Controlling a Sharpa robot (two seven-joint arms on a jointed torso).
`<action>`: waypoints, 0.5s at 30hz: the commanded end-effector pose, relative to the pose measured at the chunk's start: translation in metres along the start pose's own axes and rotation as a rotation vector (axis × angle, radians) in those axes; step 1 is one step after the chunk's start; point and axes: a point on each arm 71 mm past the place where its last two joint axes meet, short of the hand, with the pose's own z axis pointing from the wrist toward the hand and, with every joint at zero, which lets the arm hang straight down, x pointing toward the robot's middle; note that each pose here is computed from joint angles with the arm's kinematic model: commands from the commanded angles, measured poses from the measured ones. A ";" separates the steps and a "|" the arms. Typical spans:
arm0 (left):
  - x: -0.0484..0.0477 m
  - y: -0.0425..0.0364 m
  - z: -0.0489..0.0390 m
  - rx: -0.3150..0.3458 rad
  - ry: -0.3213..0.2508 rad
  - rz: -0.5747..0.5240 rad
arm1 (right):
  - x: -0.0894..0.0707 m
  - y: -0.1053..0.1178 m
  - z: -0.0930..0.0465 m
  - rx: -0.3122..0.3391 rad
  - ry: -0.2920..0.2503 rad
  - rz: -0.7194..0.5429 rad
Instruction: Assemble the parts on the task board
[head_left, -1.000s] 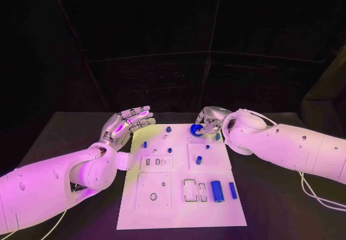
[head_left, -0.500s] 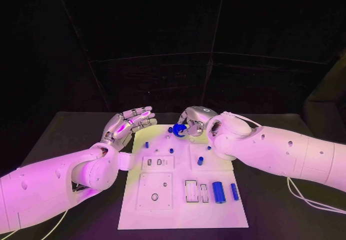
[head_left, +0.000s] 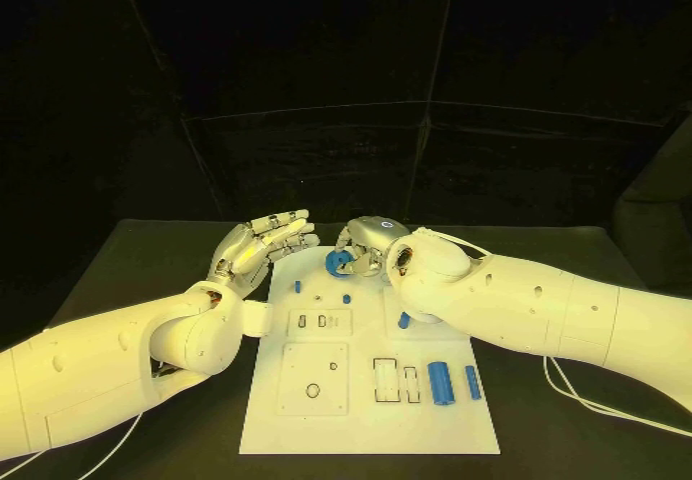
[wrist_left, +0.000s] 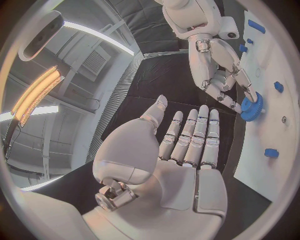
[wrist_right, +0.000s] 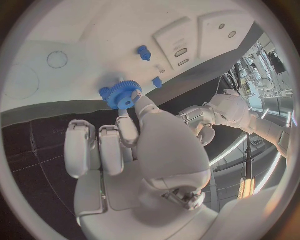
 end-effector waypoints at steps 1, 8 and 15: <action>0.0012 -0.0016 0.0009 0.010 0.006 -0.001 | 0.000 0.001 0.003 -0.014 0.010 -0.030; 0.0022 -0.0017 0.0014 0.011 0.011 0.000 | 0.004 0.002 0.006 -0.021 0.046 -0.045; 0.0026 -0.0017 0.0018 0.010 0.012 0.002 | 0.007 0.002 0.007 -0.027 0.082 -0.054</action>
